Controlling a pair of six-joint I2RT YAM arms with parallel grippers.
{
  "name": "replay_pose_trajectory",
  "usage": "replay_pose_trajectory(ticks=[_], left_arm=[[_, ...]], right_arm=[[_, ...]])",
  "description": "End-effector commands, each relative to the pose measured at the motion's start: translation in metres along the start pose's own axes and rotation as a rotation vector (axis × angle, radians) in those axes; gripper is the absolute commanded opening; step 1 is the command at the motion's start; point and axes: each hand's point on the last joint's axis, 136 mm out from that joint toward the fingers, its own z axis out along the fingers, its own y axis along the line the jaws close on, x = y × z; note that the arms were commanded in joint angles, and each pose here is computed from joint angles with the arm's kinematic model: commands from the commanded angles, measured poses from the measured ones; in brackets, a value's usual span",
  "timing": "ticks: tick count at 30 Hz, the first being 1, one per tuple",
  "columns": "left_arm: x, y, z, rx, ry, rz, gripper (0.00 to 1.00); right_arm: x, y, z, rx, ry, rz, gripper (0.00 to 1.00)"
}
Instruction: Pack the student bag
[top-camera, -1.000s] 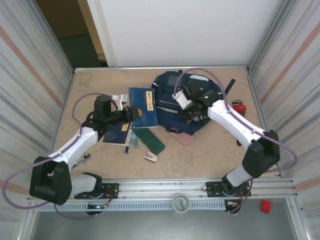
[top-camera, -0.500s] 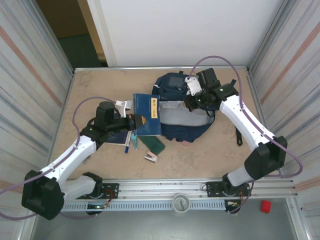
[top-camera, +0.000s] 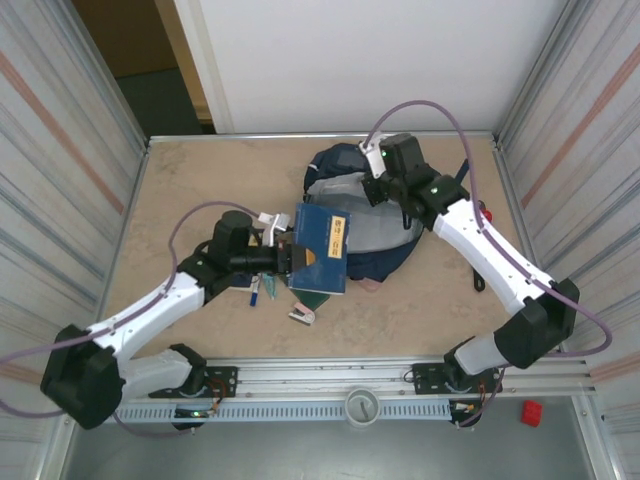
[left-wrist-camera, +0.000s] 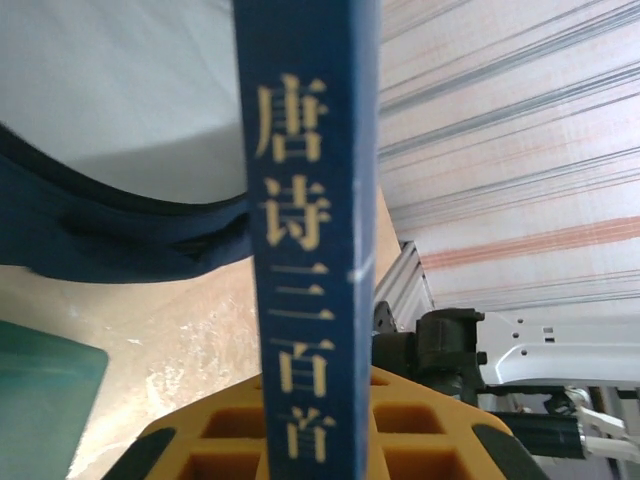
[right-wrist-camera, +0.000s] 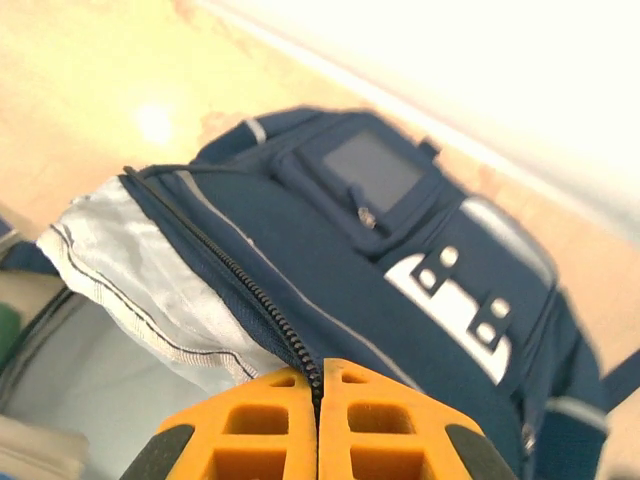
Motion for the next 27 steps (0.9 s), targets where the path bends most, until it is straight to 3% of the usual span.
replay_pose_trajectory(ticks=[1, 10, 15, 21, 27], left_arm=[[-0.024, -0.033, 0.019, 0.106, -0.009, 0.002, 0.00], [-0.079, -0.017, 0.081, 0.142, -0.072, -0.177, 0.00], [-0.120, 0.003, 0.098, 0.129, -0.187, -0.290, 0.00], [-0.155, 0.042, 0.115, 0.013, -0.347, -0.405, 0.00], [-0.186, 0.076, 0.135, -0.092, -0.514, -0.441, 0.00]], right_arm=[[-0.064, -0.022, -0.027, 0.215, -0.258, -0.155, 0.00], [-0.081, -0.013, -0.030, 0.240, -0.357, -0.304, 0.00], [-0.076, -0.002, -0.034, 0.151, -0.369, -0.295, 0.00], [-0.062, 0.001, -0.034, 0.031, -0.347, -0.208, 0.00], [-0.049, 0.008, -0.031, -0.080, -0.336, -0.119, 0.00]])
